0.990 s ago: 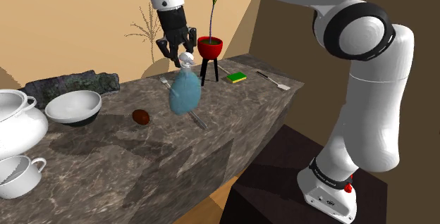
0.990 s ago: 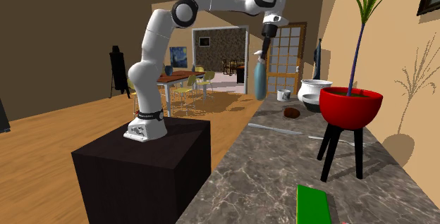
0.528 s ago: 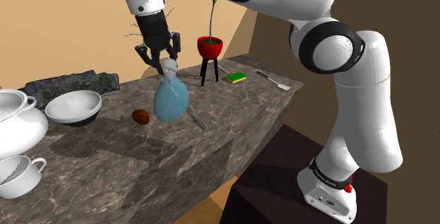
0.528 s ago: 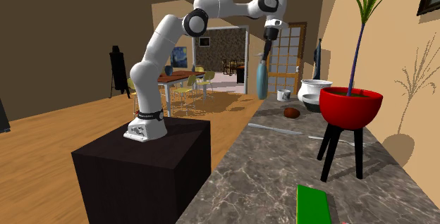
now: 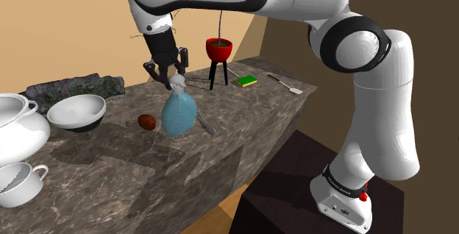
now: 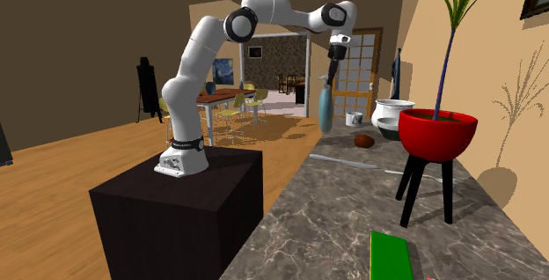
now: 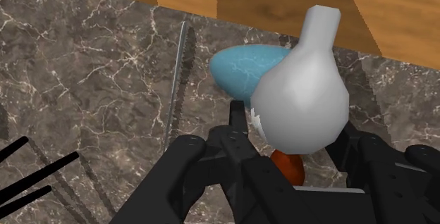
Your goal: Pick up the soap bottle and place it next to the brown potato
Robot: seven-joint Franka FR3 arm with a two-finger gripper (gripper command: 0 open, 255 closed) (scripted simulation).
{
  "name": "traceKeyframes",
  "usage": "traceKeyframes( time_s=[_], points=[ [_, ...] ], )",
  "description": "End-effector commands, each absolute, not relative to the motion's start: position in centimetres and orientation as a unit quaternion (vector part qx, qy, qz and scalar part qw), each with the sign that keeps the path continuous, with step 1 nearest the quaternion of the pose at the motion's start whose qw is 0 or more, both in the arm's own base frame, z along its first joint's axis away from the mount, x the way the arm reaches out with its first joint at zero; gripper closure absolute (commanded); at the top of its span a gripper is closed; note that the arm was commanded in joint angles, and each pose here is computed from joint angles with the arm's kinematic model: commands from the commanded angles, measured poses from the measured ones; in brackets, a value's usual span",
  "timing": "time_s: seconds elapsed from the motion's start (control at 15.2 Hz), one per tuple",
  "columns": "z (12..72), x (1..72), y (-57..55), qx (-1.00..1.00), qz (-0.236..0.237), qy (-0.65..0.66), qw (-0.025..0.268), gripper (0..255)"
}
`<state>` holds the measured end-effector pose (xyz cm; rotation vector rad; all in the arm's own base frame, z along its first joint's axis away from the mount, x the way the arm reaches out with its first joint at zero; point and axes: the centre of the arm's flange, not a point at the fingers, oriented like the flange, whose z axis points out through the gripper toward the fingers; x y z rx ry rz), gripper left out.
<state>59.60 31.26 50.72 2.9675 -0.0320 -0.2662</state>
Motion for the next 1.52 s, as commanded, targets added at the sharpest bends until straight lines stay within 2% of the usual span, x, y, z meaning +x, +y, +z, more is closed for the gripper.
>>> traceKeyframes(
  time_s=[0.0, 0.73, 1.19, 1.25, 1.45],
  points=[
    [49.6, 59.6, 31.3, 0.993, -0.089, -0.011, 0.081, 255],
    [43.7, 59.6, 31.3, 0.993, -0.089, -0.011, 0.081, 255],
    [43.7, 59.6, 31.3, 0.993, -0.089, -0.011, 0.081, 255],
    [43.7, 59.6, 31.3, 0.993, -0.089, -0.011, 0.081, 0],
    [43.7, 59.6, 31.3, 0.993, -0.089, -0.011, 0.081, 0]
  ],
)
